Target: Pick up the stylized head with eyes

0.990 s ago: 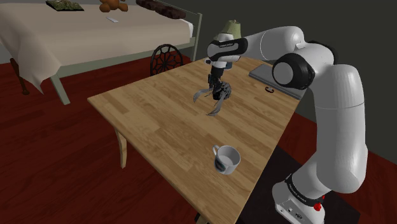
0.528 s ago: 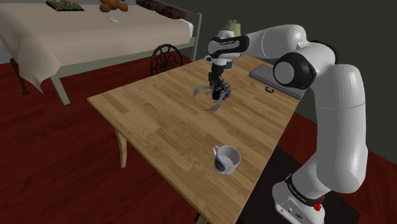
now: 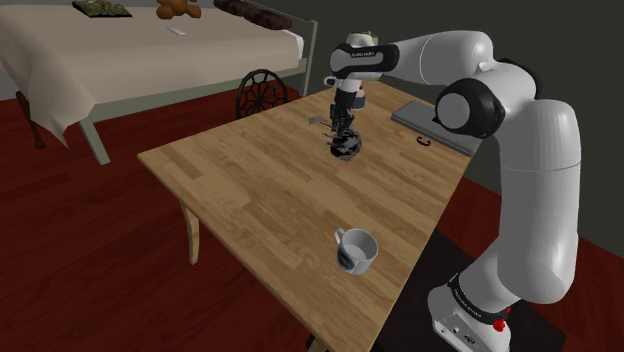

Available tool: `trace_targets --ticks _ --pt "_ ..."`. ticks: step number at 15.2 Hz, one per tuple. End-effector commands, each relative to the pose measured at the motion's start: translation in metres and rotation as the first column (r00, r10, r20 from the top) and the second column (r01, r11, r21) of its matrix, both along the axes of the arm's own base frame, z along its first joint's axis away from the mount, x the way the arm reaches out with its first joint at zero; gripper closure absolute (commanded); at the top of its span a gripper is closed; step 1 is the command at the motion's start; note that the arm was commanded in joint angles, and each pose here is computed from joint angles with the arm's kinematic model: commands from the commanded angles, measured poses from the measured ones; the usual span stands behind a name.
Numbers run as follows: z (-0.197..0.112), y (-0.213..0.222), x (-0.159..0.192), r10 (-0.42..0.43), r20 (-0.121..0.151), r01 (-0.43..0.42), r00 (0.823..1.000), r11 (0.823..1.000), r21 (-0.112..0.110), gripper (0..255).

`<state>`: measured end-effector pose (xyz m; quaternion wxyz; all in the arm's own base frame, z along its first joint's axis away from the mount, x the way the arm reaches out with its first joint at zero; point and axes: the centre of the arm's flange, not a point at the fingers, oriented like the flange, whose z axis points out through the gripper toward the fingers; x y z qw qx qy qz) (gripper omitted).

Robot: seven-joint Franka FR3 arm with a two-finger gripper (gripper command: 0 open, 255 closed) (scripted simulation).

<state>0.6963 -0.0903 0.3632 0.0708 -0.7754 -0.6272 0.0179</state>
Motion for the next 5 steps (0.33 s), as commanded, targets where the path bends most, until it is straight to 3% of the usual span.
trace_targets --ticks 1,5 --pt "0.011 0.0 0.0 0.0 0.001 0.0 1.0 1.0 0.0 255" --pt "0.022 0.0 0.0 0.0 0.001 0.0 1.0 1.0 0.0 255"
